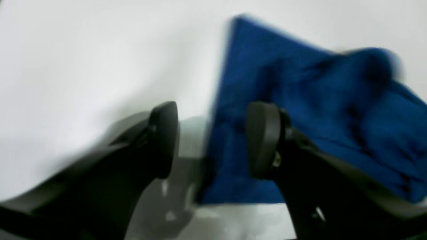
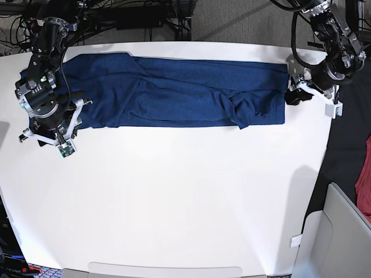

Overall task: Fold the T-shirt properly
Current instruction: 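Grasp the strip end with the left gripper and pull it outward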

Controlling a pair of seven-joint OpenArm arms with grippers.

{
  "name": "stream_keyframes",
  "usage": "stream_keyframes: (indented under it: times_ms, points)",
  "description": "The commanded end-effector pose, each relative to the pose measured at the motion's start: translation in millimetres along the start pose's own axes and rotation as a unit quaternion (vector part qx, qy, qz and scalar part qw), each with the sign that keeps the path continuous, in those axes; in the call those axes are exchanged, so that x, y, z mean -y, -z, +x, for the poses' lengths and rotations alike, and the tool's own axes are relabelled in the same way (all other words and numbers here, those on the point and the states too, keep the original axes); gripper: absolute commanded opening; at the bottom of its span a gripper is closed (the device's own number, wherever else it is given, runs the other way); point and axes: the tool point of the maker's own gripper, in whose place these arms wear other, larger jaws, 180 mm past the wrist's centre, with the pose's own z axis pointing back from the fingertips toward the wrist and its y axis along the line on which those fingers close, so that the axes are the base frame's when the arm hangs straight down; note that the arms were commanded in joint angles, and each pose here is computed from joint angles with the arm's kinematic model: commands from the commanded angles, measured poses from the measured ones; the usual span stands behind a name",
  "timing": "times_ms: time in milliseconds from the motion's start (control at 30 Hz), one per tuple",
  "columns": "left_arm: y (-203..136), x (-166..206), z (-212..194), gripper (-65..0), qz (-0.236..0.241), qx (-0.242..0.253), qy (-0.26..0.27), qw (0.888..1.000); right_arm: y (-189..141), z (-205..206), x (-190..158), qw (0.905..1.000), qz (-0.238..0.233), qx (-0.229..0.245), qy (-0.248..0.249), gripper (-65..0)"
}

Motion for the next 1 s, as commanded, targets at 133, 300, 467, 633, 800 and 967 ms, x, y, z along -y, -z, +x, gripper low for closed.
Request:
stream_keyframes:
  times_ms: [133, 300, 467, 633, 800, 967]
  points:
    - [5.2, -7.0, -13.1, -32.5, -0.015, -0.024, 0.009, 1.0, -4.6, 0.1, 5.6, 0.9999, -0.008, 0.009, -0.003, -40.3]
    - [18.0, -11.4, -21.9, -32.5, -0.025, -0.041, -0.019, 0.999, -4.7, -2.9, 5.1, 0.9999, -0.007, 0.005, -0.005, -40.3]
    - [20.2, -1.2, -20.4, -32.5, -0.061, -0.03, -0.04, 0.997, -4.8, -3.1, 5.5, 0.9999, -0.008, 0.005, -0.006, -40.3]
    - [29.1, 24.4, -27.2, -32.5, -0.102, -0.047, -0.029, 0.993, -4.7, -2.9, 5.1, 0.9999, -0.007, 0.005, -0.005, -40.3]
    - [36.6, 39.3, -36.9, -32.6, -0.118, -0.066, -0.017, 0.991, -4.8, -3.1, 5.5, 0.9999, -0.008, 0.005, -0.006, -40.3]
    - [41.9, 50.6, -40.5, -35.4, -0.13, -0.076, -0.005, 0.989, -4.8, -3.1, 5.5, 0.9999, -0.008, 0.005, -0.006, -40.3]
